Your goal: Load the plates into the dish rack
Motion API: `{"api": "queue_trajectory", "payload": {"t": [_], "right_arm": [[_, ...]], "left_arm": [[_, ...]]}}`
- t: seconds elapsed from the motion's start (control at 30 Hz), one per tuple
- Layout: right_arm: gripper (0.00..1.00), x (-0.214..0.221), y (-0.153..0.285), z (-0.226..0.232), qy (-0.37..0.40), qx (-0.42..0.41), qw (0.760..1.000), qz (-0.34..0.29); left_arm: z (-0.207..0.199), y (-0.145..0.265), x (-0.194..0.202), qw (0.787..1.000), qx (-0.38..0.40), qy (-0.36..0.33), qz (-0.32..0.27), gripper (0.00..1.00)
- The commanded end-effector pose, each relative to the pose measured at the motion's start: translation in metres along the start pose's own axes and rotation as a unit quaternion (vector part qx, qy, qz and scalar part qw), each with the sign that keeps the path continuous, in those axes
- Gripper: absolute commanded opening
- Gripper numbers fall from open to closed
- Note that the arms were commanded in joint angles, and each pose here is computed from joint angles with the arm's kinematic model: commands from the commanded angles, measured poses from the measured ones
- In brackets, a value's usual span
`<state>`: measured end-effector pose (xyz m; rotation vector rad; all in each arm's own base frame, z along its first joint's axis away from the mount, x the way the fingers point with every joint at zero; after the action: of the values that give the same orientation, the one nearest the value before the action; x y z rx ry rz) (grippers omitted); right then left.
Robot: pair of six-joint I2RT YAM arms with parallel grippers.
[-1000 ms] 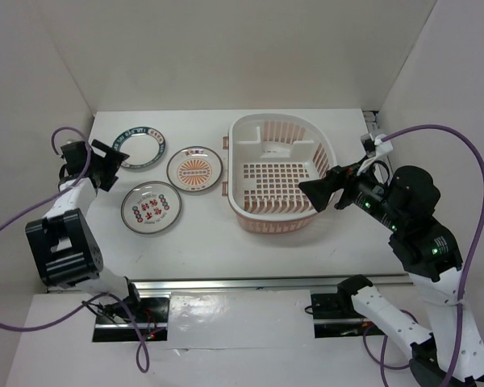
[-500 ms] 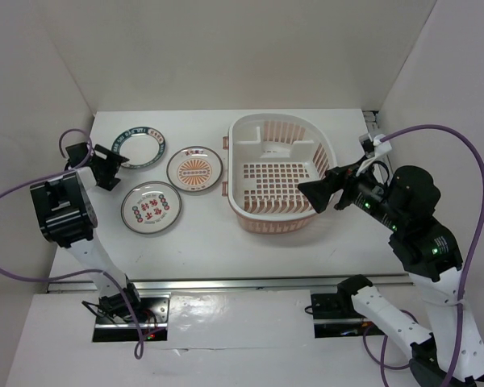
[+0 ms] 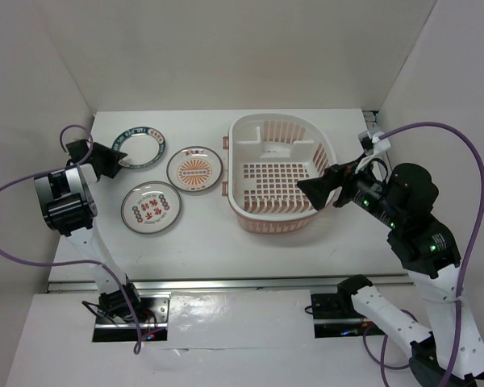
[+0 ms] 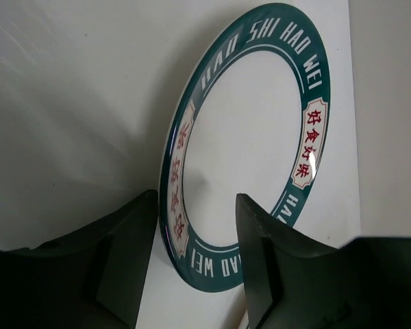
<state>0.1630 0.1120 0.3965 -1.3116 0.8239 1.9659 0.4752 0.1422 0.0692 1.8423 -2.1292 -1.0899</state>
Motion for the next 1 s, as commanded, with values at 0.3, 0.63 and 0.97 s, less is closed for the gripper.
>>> {"api": "queue_trajectory", "payload": {"t": [0.3,0.63,0.97], "right_arm": [[1.0,-0.014,-0.003,0.001,0.016,-0.002,0.999,-0.034],[1.0,-0.006,-0.01,-0.005,0.007,0.011,1.0,-0.021],[1.0,0.0,-0.021,-0.015,-0.018,0.038,0.999,-0.011]], "left_arm": [[0.037,-0.02,0.016,0.998,-0.053,0.027,0.026,0.24],[0.015,-0.024,0.018,0.997,-0.007,0.024,0.066,0.0],[-0.131,0.064,-0.001,0.99,0.109,-0.091,-0.022,0.0]]}}
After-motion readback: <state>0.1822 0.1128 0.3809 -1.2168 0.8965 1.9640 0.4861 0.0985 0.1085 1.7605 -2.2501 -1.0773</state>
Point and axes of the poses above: each gripper's point midway between its finger pads, its own y axis back along the fingers, its own z axis along the line the jaws close on, x = y × z, the point moved 5 cm from there along y, back along the fingers, and after that the axes turned 1 degree about -y, right-handed, at the moved point
